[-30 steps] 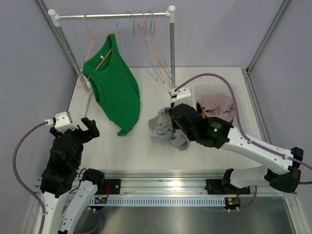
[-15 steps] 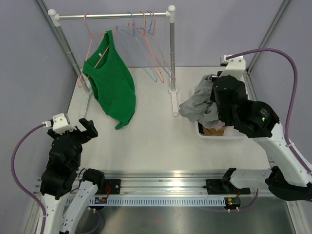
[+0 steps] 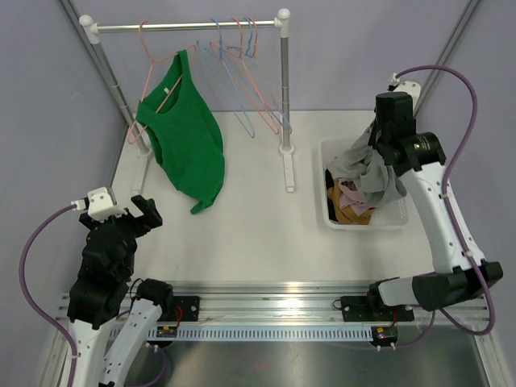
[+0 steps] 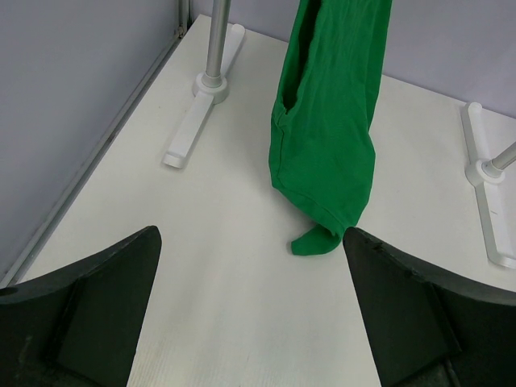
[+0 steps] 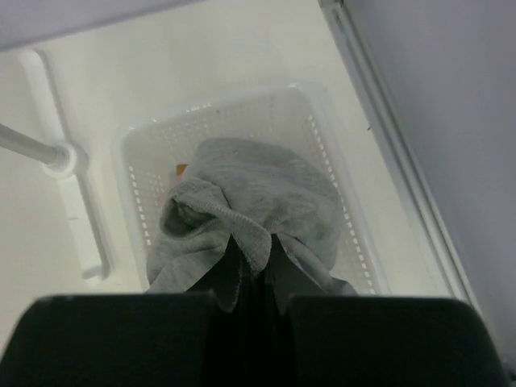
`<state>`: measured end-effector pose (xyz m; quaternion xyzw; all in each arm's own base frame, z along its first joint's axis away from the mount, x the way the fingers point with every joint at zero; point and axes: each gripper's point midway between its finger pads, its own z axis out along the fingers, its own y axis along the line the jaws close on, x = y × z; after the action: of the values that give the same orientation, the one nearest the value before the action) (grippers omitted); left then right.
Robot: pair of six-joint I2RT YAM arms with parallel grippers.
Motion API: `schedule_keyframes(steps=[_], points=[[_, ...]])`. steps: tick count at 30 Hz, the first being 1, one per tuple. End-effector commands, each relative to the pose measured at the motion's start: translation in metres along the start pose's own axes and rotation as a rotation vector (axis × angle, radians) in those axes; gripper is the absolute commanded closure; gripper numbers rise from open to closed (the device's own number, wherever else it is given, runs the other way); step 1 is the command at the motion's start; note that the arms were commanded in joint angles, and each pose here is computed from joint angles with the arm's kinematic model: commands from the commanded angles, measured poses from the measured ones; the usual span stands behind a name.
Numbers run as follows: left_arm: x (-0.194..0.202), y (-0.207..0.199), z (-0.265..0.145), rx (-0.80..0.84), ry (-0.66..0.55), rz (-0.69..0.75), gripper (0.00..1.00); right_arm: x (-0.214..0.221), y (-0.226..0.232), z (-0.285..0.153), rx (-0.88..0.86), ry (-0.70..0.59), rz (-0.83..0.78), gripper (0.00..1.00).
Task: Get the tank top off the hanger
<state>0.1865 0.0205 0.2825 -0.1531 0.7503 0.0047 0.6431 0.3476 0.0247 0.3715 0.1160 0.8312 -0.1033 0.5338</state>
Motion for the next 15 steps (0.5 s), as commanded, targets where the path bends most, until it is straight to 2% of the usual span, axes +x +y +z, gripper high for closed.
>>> schedule_keyframes(steps=[1,3,4,7,12,14,15], points=[[-0.013,0.001,0.0,-0.012,-0.056,-0.031,0.01,0.044,0.015,0.066,-0.114,0.161,0.107,1.0],[-0.013,0.0,0.001,-0.011,-0.056,-0.031,0.01,0.072,0.012,0.098,-0.09,0.221,0.118,1.0],[-0.013,0.001,0.001,-0.012,-0.056,-0.031,0.01,0.095,0.006,0.122,-0.056,0.289,0.128,1.0],[-0.013,0.0,0.001,-0.011,-0.055,-0.031,0.01,0.16,0.01,0.158,-0.031,0.451,0.123,1.0],[-0.012,0.001,0.002,-0.018,-0.051,-0.03,0.01,0.275,0.019,0.181,-0.005,0.705,0.113,0.99],[-0.012,0.002,0.002,-0.022,-0.05,-0.032,0.01,0.301,0.017,0.177,0.012,0.757,0.118,0.96],[-0.013,0.001,0.002,-0.02,-0.05,-0.035,0.01,0.303,0.017,0.18,0.011,0.743,0.127,0.94]])
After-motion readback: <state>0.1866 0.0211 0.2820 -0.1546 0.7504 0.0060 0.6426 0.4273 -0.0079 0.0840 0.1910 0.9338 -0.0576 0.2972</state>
